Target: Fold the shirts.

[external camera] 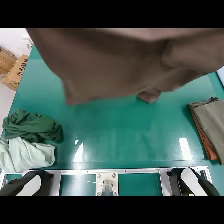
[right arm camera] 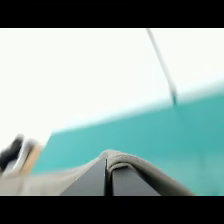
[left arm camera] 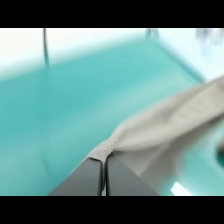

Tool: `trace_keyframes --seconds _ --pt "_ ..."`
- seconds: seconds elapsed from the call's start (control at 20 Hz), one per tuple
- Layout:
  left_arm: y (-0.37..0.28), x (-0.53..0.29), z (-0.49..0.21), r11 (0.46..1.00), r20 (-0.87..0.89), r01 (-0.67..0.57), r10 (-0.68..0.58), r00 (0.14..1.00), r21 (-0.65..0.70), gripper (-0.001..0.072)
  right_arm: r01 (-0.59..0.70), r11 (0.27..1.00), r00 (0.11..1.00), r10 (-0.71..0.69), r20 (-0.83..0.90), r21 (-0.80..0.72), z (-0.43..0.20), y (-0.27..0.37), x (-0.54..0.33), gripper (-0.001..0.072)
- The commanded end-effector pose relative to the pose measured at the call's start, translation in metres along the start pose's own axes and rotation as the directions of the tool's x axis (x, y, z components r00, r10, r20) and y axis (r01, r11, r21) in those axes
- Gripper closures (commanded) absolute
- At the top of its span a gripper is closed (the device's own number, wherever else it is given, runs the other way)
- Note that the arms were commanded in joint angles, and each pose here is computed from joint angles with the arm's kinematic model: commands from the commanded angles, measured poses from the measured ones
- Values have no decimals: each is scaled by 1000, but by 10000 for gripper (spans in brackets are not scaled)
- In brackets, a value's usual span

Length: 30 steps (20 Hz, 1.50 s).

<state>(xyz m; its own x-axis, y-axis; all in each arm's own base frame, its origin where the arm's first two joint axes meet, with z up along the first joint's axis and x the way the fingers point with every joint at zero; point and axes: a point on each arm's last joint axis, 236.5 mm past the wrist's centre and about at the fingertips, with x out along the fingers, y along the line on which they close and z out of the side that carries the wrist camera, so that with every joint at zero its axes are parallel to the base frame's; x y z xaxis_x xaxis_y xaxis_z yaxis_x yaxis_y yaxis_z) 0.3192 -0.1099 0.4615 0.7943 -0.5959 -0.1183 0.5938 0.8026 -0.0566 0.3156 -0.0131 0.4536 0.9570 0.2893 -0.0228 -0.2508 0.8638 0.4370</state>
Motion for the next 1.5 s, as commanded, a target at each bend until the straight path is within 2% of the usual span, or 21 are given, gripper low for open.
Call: trace_keyframes --seconds 0.0,0.1,0.2,0.3,0.5,0.65,0.75,0.95,1.1,1.25,1.45 --pt "-71 -82 89 966 267 -121 57 962 228 685 64 975 949 6 315 -211 76 93 -64 694" --pt "-67 -96 94 954 291 -196 125 948 226 685 138 954 915 -20 404 -265 88 112 -85 694" --pt "-46 -95 84 949 254 -255 205 945 183 685 165 947 908 -37 418 -276 89 112 -89 693" --pt "-15 -79 61 949 187 -288 262 947 129 685 160 956 929 -61 365 -245 77 94 -79 694" --pt "44 -24 -21 963 3 -267 267 964 -33 685 132 990 977 -121 175 -51 17 1 -32 694" --pt "80 32 -115 961 -132 -199 176 976 -190 684 100 989 994 -95 -54 111 -80 -77 33 693" --pt "98 72 -191 928 -235 -147 67 970 -343 685 153 967 979 -120 -166 202 -148 -128 74 693" --pt "134 142 -329 850 -420 -190 -40 907 -492 684 304 902 916 -188 -354 306 -255 -222 139 693" --pt "145 195 -406 813 -495 -262 -36 868 -519 684 367 866 869 -189 -458 339 -309 -274 178 693" --pt "162 233 -435 783 -507 -309 -10 862 -540 685 379 842 862 -170 -478 383 -328 -312 215 693" --pt "193 259 -408 765 -441 -328 64 895 -555 685 343 846 887 -149 -437 409 -314 -333 253 693"
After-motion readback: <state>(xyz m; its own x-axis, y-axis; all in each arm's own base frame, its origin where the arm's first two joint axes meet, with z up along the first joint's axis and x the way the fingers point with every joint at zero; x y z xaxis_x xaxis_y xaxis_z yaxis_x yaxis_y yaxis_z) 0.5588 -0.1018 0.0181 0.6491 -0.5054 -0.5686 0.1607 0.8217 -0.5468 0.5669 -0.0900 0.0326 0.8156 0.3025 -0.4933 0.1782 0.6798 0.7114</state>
